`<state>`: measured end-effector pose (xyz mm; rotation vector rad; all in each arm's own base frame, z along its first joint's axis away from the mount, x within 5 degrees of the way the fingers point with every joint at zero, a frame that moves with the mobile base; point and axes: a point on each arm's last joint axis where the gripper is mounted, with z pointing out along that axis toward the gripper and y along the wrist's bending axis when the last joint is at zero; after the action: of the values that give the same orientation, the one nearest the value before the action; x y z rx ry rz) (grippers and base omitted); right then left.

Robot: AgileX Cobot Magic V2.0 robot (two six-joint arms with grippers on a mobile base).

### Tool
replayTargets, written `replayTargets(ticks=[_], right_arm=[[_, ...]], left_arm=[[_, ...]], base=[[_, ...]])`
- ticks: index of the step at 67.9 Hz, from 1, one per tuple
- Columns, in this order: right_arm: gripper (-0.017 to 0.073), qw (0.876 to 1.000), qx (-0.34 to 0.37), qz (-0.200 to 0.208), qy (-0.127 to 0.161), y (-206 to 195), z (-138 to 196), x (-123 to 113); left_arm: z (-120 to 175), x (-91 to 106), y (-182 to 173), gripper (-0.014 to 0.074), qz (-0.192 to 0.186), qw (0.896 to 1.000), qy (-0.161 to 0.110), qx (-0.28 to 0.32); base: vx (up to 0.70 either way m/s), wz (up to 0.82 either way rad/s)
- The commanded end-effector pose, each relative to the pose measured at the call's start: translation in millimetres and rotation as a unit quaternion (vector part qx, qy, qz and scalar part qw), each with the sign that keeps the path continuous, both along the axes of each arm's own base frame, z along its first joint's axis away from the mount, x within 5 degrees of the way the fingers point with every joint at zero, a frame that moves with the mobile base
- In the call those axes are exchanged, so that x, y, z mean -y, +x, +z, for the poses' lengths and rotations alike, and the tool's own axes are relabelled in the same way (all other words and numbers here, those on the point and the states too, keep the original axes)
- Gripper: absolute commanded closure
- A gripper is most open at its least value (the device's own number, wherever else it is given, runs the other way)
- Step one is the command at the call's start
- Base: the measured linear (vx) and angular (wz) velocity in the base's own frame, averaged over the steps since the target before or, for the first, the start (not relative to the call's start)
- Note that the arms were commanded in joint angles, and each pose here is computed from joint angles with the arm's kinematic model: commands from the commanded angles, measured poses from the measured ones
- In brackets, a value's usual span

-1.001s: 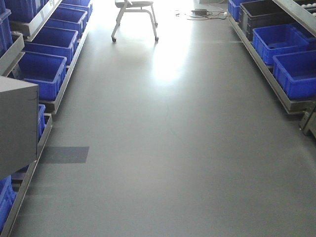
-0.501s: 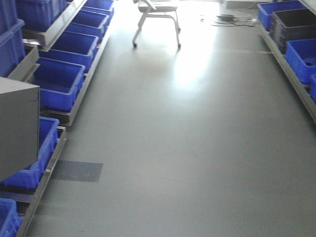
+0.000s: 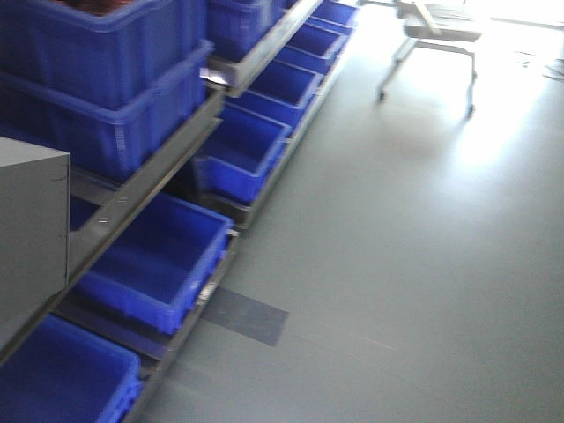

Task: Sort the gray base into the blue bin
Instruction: 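Turn the base to face the rack with two large blue bins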

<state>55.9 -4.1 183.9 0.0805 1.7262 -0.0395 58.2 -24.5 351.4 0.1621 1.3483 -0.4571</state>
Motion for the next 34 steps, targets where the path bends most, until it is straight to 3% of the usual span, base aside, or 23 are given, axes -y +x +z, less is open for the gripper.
replayTargets(ticks=[1,34], right_arm=[[0.0564,1.0,0.026,-0.002,-0.012,2.0,5.0,0.6],[0.0564,1.0,0.026,-0.002,-0.012,2.0,5.0,0.6]], left_arm=[[17.7,-4.0,-3.3,0.059,0.01,0.998,-0.034,0.051],[17.7,-4.0,-3.3,0.059,0.01,0.998,-0.034,0.051]], base=[[0.24,0.79],[0.21,0.8]])
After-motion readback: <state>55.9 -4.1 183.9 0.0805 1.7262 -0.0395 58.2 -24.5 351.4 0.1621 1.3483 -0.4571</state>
